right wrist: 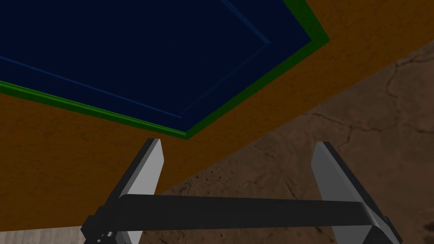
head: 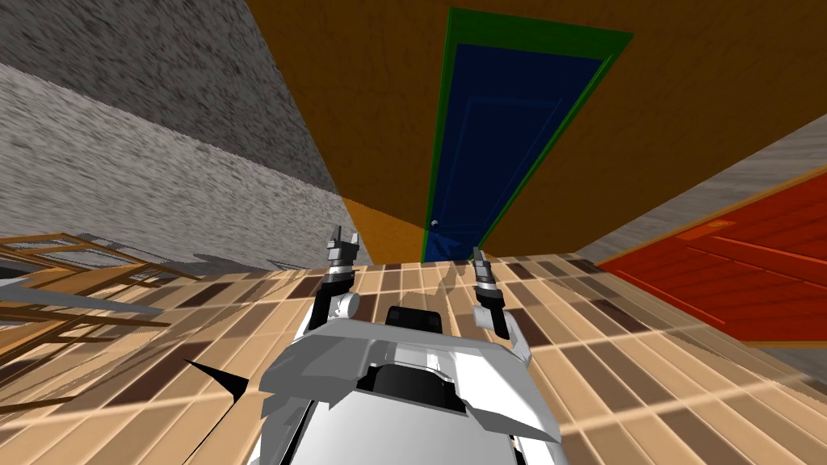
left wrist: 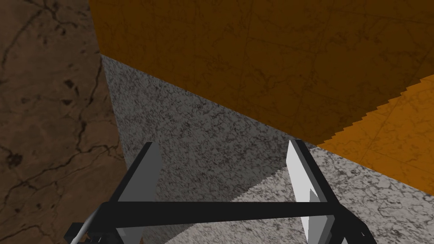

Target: Pull the door open

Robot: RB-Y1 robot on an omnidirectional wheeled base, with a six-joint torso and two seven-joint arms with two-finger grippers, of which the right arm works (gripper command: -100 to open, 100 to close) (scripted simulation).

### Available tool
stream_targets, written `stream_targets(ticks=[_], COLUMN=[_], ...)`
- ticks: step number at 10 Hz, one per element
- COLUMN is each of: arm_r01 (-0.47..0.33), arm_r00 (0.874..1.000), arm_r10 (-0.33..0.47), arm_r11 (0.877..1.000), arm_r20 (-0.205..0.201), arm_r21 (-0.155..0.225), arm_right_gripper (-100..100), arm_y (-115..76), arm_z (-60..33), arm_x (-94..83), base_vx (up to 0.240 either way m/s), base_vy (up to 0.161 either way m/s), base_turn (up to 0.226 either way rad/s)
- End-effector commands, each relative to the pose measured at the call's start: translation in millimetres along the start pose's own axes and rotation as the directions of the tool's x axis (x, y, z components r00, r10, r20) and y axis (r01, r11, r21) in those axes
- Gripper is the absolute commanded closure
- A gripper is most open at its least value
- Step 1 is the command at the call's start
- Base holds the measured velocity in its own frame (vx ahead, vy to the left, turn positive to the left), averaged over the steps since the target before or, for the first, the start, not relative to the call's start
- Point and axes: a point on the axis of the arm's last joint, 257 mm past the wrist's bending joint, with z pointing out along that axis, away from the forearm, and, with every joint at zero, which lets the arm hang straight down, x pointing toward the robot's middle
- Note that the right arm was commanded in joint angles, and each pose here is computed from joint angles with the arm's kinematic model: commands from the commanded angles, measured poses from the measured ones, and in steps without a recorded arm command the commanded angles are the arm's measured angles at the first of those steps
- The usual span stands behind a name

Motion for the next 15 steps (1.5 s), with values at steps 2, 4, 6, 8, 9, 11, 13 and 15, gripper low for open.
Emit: stream_targets(ticks=[2,4,6,8,9,11,13,15], arm_r01=[0.061,0.106,0.150,0.195,0.216,0.259,0.301,0.340], arm_r00=[0.998,0.993,0.986,0.976,0.970,0.956,0.941,0.923], arm_r10=[-0.060,-0.104,-0.147,-0.189,-0.209,-0.249,-0.287,-0.322], arm_r11=[0.998,0.994,0.988,0.980,0.975,0.964,0.952,0.939], arm_r20=[-0.031,-0.056,-0.083,-0.109,-0.124,-0.153,-0.182,-0.210], arm_r21=[0.018,0.029,0.039,0.044,0.048,0.052,0.054,0.053], arm_right_gripper=[-100,-100,-100,-100,-100,-100,-100,-100], arm_y=[-15.4,-27.8,-40.1,-51.0,-57.8,-69.3,-80.4,-90.8], arm_z=[-3.3,-6.6,-10.4,-13.8,-16.6,-21.2,-26.1,-31.1], arm_x=[12.9,23.3,33.5,42.9,48.5,58.2,67.8,77.0], base_vx=[0.099,0.096,0.100,0.101,0.101,0.104,0.094,0.101], base_vy=[0.013,0.020,0.015,0.019,0.039,0.015,0.005,0.022], base_turn=[0.003,0.004,0.004,0.004,0.003,0.003,0.004,0.003])
